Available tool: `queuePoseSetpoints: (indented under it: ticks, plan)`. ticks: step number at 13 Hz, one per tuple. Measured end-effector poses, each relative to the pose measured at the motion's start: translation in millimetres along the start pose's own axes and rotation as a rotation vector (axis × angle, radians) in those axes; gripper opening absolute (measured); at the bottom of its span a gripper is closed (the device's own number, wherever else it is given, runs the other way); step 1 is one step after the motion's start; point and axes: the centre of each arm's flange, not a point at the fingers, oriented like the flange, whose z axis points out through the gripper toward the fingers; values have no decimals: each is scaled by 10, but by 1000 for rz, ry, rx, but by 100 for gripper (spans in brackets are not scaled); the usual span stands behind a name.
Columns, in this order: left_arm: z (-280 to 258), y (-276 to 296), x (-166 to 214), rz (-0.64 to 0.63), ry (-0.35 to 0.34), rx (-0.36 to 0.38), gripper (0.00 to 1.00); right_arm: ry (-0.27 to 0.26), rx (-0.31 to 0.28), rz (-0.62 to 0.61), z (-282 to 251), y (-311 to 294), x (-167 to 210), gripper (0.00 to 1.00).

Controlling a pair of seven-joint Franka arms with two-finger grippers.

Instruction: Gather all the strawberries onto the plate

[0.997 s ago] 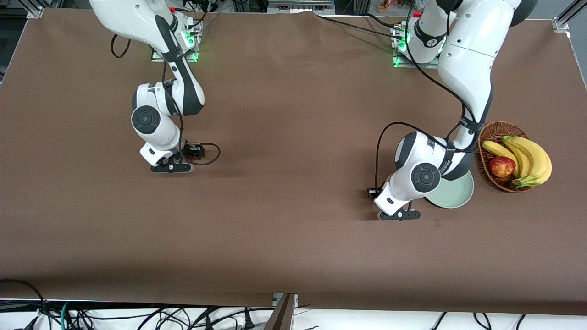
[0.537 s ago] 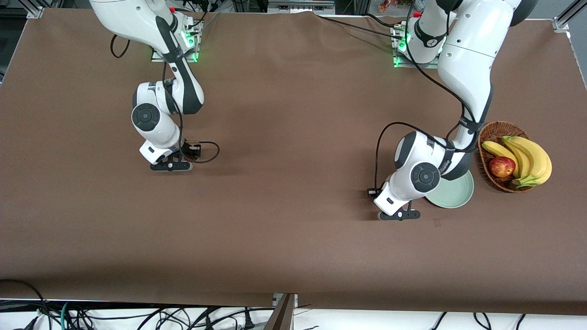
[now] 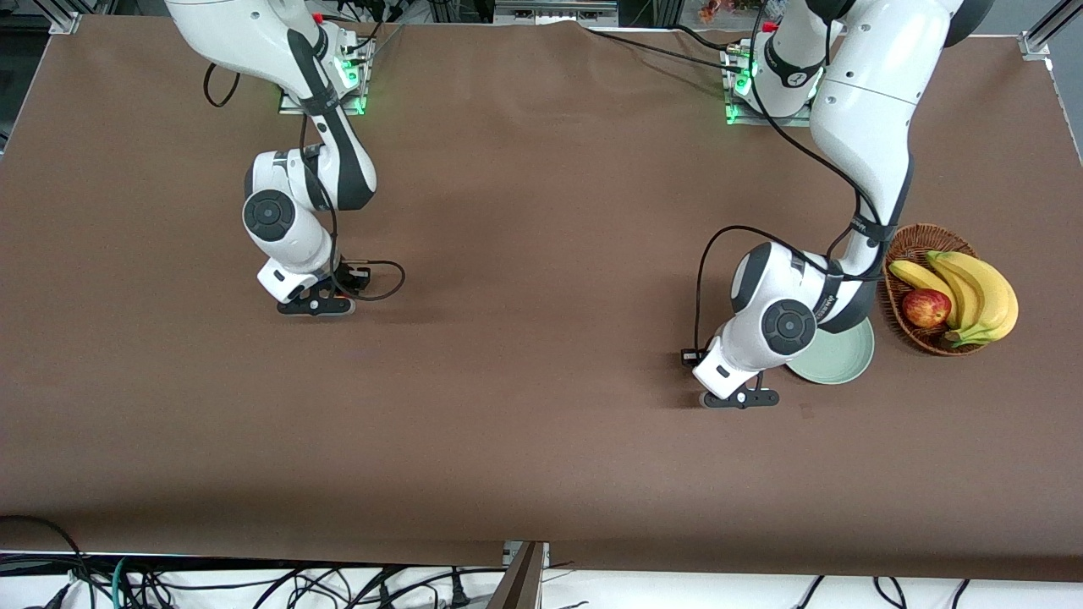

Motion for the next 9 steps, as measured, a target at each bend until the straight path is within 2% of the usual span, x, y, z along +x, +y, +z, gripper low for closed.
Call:
queuePoseSetpoints:
  ticks: [2, 3, 6, 9]
  plan:
    - [-228, -267, 28, 58, -31, 12, 30, 19, 24, 8, -108, -114, 89, 31]
    - [-383, -458, 30, 100, -55, 18, 30, 19, 56, 24, -198, -253, 146, 31]
    - [-721, -954, -63, 192, -124, 33, 30, -23, 193, 131, -565, -871, 344, 31]
    - [-713, -1209, -306, 228, -170, 73, 30, -74, 300, 303, -846, -1757, 492, 31]
